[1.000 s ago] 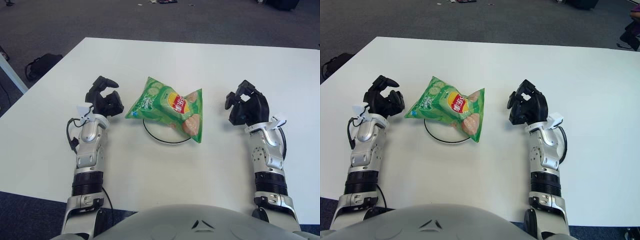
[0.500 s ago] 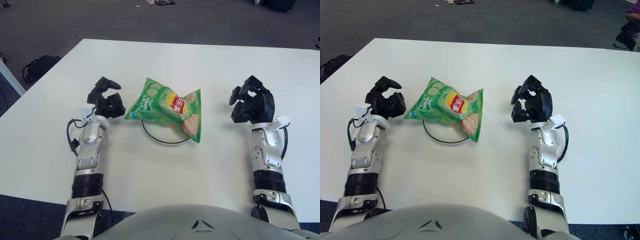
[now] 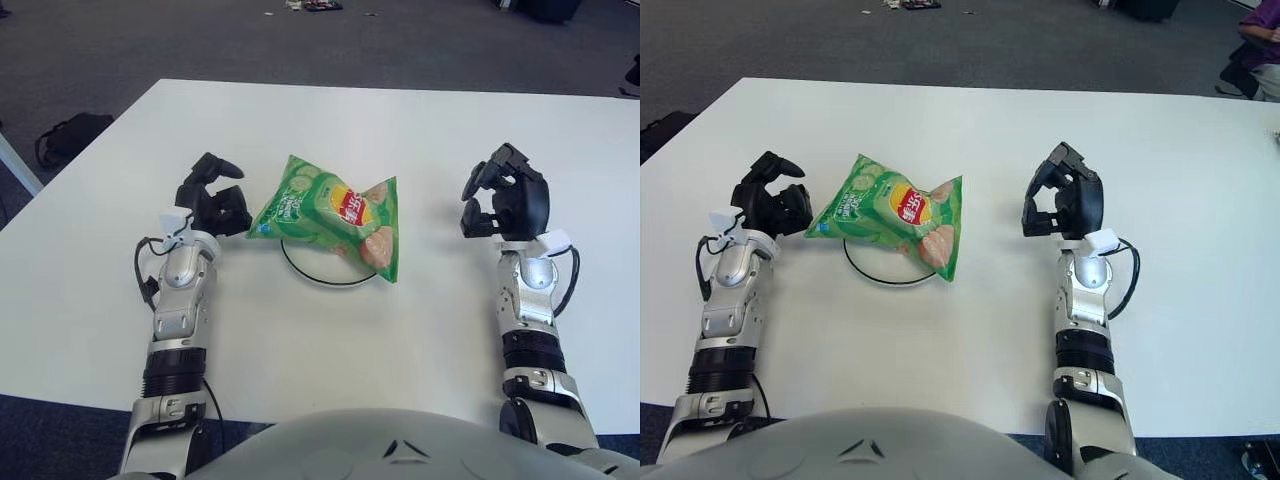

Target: Put the snack into the plate.

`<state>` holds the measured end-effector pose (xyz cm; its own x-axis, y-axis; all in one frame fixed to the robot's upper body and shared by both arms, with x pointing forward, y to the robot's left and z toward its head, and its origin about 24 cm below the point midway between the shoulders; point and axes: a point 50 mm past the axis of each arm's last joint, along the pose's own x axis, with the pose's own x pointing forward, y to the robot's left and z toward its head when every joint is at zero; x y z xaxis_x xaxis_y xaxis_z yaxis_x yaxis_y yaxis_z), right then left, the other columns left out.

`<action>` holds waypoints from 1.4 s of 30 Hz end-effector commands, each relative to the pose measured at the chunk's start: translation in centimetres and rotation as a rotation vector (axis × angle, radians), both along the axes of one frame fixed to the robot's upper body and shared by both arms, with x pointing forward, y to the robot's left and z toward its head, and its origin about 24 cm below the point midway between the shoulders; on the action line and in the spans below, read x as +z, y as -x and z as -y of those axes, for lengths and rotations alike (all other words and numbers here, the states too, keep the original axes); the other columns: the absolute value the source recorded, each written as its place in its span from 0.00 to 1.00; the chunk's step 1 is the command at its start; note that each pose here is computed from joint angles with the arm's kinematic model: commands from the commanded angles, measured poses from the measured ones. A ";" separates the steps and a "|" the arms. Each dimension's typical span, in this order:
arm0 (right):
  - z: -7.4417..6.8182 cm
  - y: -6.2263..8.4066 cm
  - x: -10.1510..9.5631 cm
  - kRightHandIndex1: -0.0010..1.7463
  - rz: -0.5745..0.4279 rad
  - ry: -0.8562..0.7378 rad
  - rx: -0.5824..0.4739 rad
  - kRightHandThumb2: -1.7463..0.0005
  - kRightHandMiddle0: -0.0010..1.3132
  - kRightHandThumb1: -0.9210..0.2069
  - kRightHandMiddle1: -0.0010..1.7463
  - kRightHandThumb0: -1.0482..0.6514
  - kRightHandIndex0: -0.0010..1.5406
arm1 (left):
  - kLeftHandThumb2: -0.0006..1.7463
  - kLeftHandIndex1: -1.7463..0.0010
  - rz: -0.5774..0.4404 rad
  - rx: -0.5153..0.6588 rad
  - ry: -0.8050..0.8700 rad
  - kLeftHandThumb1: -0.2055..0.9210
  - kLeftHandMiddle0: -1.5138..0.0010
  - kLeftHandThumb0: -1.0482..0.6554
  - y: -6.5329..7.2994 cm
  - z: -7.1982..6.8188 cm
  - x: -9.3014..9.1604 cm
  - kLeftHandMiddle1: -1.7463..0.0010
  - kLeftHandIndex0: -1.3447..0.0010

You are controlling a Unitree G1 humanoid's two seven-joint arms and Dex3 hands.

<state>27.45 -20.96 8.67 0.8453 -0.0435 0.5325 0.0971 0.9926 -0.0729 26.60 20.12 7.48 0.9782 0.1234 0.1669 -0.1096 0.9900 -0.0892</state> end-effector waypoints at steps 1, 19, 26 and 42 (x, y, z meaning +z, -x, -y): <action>-0.2 3.4 -7.2 0.97 -0.262 -0.034 -0.055 0.00 0.54 0.89 1.00 0.61 0.58 | 0.79 0.00 -0.160 0.011 0.040 0.42 0.15 0.32 2.2 0.4 -4.2 0.00 0.51; -0.4 3.2 -7.8 0.99 -0.292 0.097 -0.066 0.00 0.53 0.88 1.00 0.61 0.57 | 0.79 0.00 -0.165 0.003 0.023 0.42 0.13 0.32 2.2 0.6 -4.2 0.00 0.51; -0.4 3.2 -7.8 1.00 -0.313 0.182 -0.058 0.02 0.55 0.84 0.99 0.55 0.63 | 0.80 0.00 -0.166 0.000 0.017 0.41 0.13 0.32 2.1 0.7 -4.1 0.00 0.50; -0.3 3.0 -8.2 1.00 -0.388 0.084 0.006 0.12 0.58 0.69 1.00 0.29 0.89 | 0.80 0.00 -0.172 0.003 0.015 0.40 0.13 0.32 2.1 0.8 -4.2 0.00 0.50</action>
